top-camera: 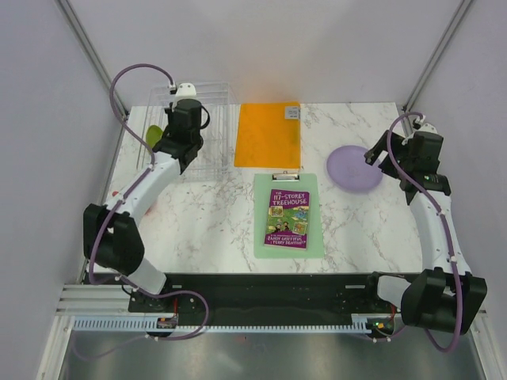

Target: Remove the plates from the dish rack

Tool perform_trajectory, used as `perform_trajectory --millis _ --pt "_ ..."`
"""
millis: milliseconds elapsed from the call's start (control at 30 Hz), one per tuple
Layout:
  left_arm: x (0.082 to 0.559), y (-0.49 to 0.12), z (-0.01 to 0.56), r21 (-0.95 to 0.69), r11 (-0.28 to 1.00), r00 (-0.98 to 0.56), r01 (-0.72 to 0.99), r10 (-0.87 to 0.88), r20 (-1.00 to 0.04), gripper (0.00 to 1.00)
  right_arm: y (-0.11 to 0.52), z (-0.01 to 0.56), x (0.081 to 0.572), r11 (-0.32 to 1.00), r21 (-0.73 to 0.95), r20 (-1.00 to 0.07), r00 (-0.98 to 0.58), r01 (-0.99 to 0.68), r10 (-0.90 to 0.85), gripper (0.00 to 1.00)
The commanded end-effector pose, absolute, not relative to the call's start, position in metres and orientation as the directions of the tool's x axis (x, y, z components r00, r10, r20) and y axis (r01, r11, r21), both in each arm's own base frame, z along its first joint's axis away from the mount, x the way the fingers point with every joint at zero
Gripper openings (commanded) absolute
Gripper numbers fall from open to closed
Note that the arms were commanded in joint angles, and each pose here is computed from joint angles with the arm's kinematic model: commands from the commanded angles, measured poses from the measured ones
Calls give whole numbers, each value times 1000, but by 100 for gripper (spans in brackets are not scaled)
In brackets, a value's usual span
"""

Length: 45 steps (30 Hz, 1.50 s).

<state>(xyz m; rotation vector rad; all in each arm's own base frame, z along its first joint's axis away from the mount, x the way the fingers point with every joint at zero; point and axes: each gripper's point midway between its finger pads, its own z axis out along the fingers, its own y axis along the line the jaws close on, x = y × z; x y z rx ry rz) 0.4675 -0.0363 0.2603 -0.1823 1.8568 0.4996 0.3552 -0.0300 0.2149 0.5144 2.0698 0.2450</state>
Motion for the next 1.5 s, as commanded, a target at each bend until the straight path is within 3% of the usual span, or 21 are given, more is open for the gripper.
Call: perform_trajectory --millis 0,100,300,567,967,1067,1100,1167,1200,1267,1300,1333,1400,1433,1467 --pt "442 -82 314 31 988 -253 -152 -9 -967 2 9 246 369 893 448 -791 -450 36 415 93" --pt "417 -131 309 -166 980 -283 109 -129 -950 2 45 260 371 845 522 -781 -462 -113 421 93" --pt "378 -199 292 -466 805 -423 366 -301 -854 2 118 263 371 748 594 -759 -516 -297 398 93" --pt "359 -241 280 -653 620 -536 436 -404 -741 2 186 246 367 627 681 -700 -590 -380 403 93" --pt "346 -277 279 -768 415 -632 487 -440 -638 2 246 226 354 474 764 -624 -688 -438 370 91" --pt "339 -286 274 -789 373 -660 488 -434 -614 2 256 226 352 421 785 -607 -702 -455 372 81" --pt "337 -289 274 -791 361 -664 494 -429 -612 2 258 226 349 401 790 -602 -712 -463 363 62" --pt "336 -289 268 -793 363 -669 489 -428 -608 2 257 223 351 409 792 -597 -712 -452 369 37" --pt "337 -288 267 -791 371 -662 487 -434 -611 2 255 222 351 424 785 -604 -707 -451 367 3" --pt "337 -282 257 -777 415 -654 473 -426 -626 4 242 217 353 524 733 -649 -676 -434 349 0" --pt "339 -277 261 -760 445 -629 473 -434 -645 15 236 224 357 570 699 -680 -648 -432 343 0" --pt "340 -273 257 -748 479 -621 460 -429 -656 48 219 223 371 666 648 -716 -593 -370 368 0" --pt "345 -256 249 -686 591 -574 424 -410 -709 56 191 231 372 778 546 -777 -537 -311 330 0" --pt "348 -248 250 -660 629 -551 411 -405 -730 67 169 232 379 828 506 -796 -502 -243 339 0" --pt "347 -238 240 -614 688 -545 387 -367 -754 71 153 235 378 853 481 -806 -486 -205 337 0"
